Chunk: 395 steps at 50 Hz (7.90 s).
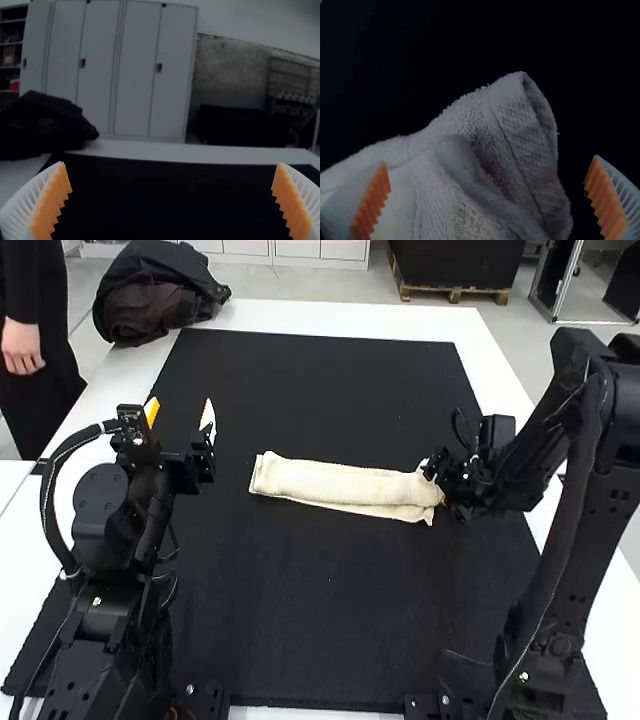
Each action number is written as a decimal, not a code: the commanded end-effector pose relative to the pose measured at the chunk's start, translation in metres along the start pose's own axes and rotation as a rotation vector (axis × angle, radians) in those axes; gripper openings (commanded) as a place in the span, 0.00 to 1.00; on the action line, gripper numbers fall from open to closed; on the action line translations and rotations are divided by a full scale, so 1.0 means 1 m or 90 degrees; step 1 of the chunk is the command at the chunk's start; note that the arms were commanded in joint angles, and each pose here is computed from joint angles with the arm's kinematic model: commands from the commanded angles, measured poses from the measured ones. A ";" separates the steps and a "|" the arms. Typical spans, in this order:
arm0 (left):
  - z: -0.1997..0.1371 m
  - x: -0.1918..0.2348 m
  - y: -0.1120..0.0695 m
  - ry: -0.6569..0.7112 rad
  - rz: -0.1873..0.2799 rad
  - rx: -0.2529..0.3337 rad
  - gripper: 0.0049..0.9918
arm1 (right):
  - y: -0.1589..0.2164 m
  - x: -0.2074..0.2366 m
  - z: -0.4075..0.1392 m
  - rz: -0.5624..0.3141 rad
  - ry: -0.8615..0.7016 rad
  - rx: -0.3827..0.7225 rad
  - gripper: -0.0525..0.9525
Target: Fold the towel.
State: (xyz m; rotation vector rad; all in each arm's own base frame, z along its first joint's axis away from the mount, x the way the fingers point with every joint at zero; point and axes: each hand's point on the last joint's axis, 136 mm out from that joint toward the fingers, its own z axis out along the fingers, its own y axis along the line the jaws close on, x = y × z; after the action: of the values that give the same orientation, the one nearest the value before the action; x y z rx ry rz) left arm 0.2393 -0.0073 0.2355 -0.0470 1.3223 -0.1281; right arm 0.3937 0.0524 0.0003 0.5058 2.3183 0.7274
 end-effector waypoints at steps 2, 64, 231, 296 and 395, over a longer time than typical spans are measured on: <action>-0.001 -0.001 -0.004 -0.004 0.000 0.012 0.95 | 0.038 0.047 0.008 0.006 0.110 -0.087 0.95; -0.001 -0.001 -0.004 -0.005 0.000 0.013 0.95 | -0.002 0.024 -0.006 -0.007 0.044 -0.026 0.04; -0.001 -0.022 -0.009 -0.045 0.017 0.025 0.95 | 0.217 0.105 0.062 -0.270 0.065 -0.145 0.04; -0.001 -0.020 -0.013 -0.038 0.010 0.035 0.95 | 0.259 0.142 0.084 -0.312 0.090 -0.161 0.07; -0.001 -0.017 -0.013 -0.034 0.009 0.035 0.95 | 0.277 0.102 0.044 -0.299 0.063 -0.180 0.05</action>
State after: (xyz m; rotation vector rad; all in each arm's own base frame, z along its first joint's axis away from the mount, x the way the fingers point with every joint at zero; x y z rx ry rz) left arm 0.2372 -0.0148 0.2418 -0.0096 1.2969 -0.1362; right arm 0.4028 0.3327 0.0854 -0.1817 2.2737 0.8121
